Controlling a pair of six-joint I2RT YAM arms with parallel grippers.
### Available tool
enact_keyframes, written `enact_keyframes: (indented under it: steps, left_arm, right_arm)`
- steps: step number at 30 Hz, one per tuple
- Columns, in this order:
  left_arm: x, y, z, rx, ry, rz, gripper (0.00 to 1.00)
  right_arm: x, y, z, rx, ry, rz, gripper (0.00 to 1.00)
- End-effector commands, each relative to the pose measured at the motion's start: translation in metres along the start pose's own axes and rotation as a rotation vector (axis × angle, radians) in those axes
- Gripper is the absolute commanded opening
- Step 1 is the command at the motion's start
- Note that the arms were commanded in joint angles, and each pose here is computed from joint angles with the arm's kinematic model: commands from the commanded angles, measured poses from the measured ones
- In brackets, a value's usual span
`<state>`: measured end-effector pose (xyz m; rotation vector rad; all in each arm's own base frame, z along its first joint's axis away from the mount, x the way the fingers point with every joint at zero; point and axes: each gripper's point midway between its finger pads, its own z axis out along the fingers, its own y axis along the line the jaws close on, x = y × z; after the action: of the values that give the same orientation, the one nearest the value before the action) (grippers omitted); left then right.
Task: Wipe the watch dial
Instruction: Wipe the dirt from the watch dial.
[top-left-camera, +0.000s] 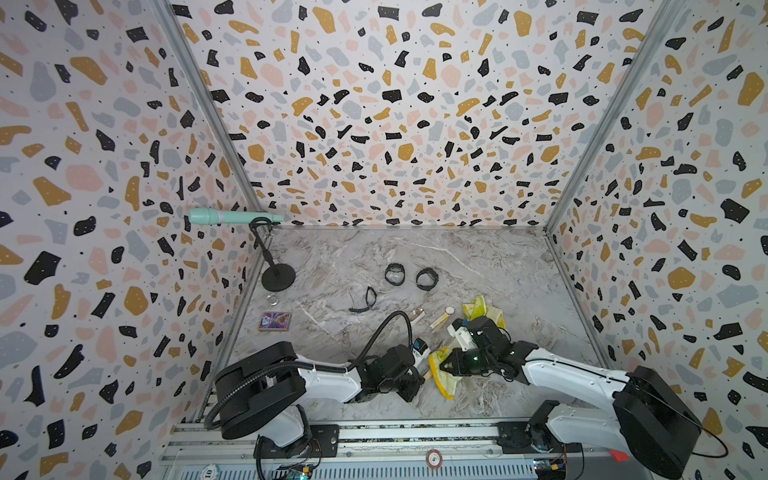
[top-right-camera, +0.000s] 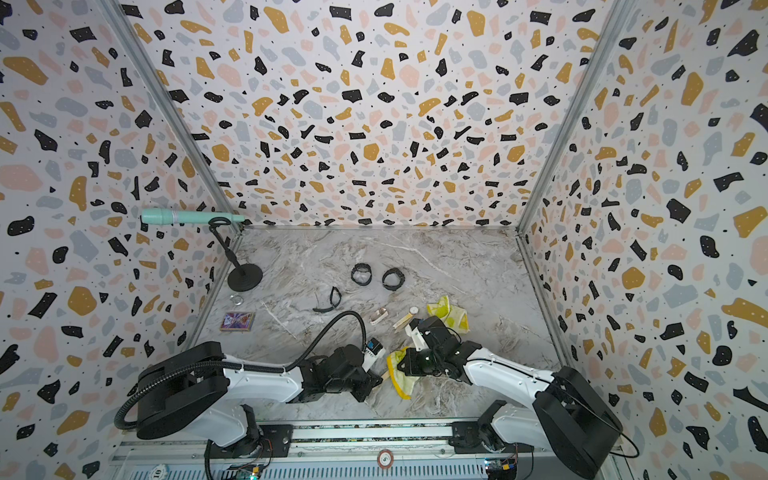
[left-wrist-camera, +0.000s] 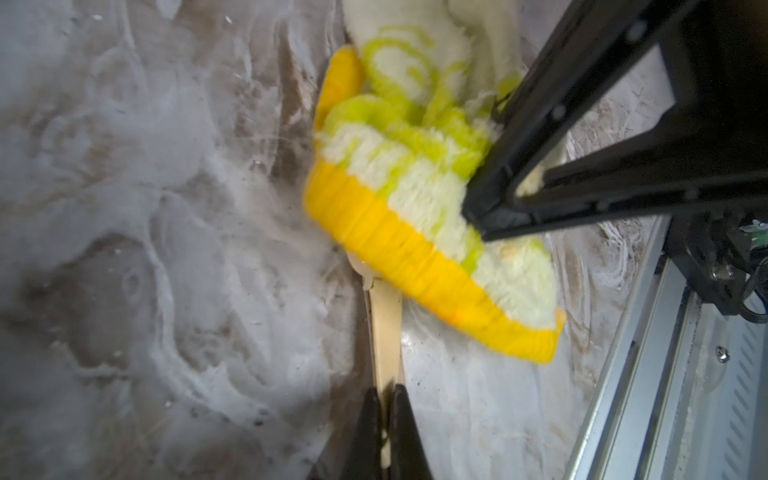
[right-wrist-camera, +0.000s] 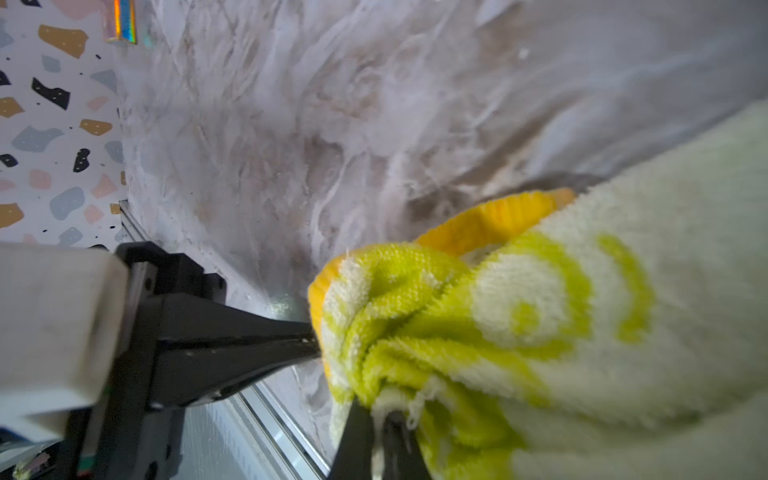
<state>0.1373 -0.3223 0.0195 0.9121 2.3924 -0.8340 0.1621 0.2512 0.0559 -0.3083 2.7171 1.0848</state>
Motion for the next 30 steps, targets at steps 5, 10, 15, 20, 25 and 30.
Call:
enact_keyframes:
  steps: [5,10,15,20,25,30]
  left_arm:
    - [0.025,0.005,0.005,-0.005,0.088,0.0,0.0]
    - [0.027,0.005,0.003,-0.006,0.087,-0.003,0.0]
    - [0.028,0.006,0.003,-0.009,0.086,-0.01,0.0]
    - [0.028,0.007,0.002,-0.009,0.087,-0.011,0.0]
    - [0.033,0.008,0.002,-0.012,0.097,-0.012,0.0]
    - [0.033,0.007,0.004,-0.005,0.109,-0.006,0.0]
  right_arm:
    - [-0.025,0.017,0.011,-0.039,-0.049,-0.045,0.0]
    - [-0.022,-0.005,0.026,-0.007,-0.018,-0.009,0.0]
    - [-0.009,-0.032,0.033,0.088,0.012,0.036,0.0]
    - [0.008,-0.068,0.024,0.164,0.016,0.117,0.0]
    - [0.013,-0.093,0.003,0.206,-0.015,0.163,0.0]
    - [0.008,-0.096,-0.02,0.205,-0.057,0.159,0.0]
